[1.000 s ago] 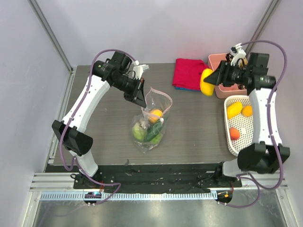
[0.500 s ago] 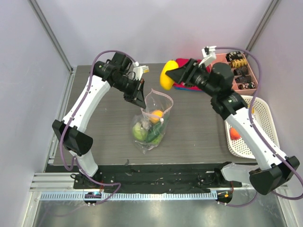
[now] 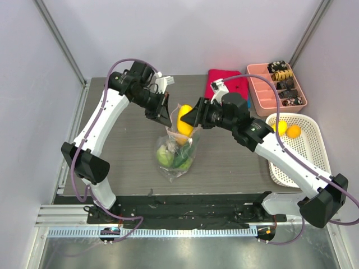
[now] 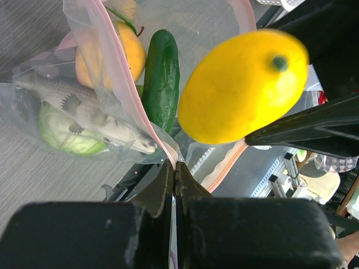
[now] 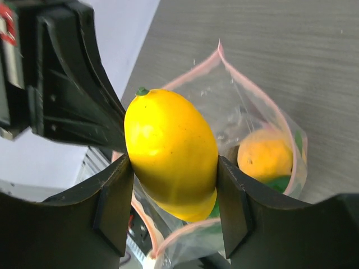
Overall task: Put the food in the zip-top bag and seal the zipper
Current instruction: Place the fake fruit in the zipper food storage bag, then pick up the fake fruit from the bin.
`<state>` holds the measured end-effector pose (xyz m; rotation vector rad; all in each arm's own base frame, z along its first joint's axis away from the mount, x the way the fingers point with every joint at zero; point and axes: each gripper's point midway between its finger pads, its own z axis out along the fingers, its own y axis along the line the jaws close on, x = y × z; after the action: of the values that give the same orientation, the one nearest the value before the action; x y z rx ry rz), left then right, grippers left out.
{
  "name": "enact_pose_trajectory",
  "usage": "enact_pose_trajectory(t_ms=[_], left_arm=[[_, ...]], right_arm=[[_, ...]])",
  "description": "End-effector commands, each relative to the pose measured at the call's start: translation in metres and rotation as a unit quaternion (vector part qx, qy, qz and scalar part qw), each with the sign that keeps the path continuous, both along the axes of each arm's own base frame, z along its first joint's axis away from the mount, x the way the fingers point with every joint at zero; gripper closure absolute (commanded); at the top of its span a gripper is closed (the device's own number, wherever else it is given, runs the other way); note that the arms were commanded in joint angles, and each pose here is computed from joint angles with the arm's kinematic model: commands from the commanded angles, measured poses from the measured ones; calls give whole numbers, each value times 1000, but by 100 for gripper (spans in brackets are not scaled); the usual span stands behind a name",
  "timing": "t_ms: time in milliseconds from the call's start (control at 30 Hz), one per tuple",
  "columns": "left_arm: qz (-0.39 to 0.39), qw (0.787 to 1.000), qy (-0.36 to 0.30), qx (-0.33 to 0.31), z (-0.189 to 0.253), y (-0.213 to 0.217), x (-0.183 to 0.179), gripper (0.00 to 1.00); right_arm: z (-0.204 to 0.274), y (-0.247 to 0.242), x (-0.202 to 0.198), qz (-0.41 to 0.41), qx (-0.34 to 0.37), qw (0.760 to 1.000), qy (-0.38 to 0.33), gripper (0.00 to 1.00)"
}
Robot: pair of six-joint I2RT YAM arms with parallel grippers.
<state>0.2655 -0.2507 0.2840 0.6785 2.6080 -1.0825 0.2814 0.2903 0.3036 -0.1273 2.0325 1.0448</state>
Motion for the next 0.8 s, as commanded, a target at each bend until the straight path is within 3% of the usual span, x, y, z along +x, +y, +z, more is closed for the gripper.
enact_pose_trajectory(t_ms=[0,100,300,500,600,667,767], left_arm=[[-2,1000,-12,-16,21,4,-10,100],[-2,1000,-14,-17,23,4,-10,100],[-2,1000,-19,-19,27,5,-11,100],[-3,1000,-22,-20,29,6,-12,100],[-5,1000,-22,-18,28,7,-13,100],[-7,999,-24,-19,30,7,-14,100],[-7,999,-25,-21,29,7,-14,100]], right_arm=[[9,7,-25,66,-20,998,-9,54],[19,8,-30,90,-43,995,-11,26],[49,-15,-19,75,-91,992,-52,12],[41,-87,18,51,-117,992,-13,9],[20,-146,40,24,-194,981,-18,9],[-5,-193,42,2,-258,966,7,9],[-45,-261,33,-36,-297,951,79,9]])
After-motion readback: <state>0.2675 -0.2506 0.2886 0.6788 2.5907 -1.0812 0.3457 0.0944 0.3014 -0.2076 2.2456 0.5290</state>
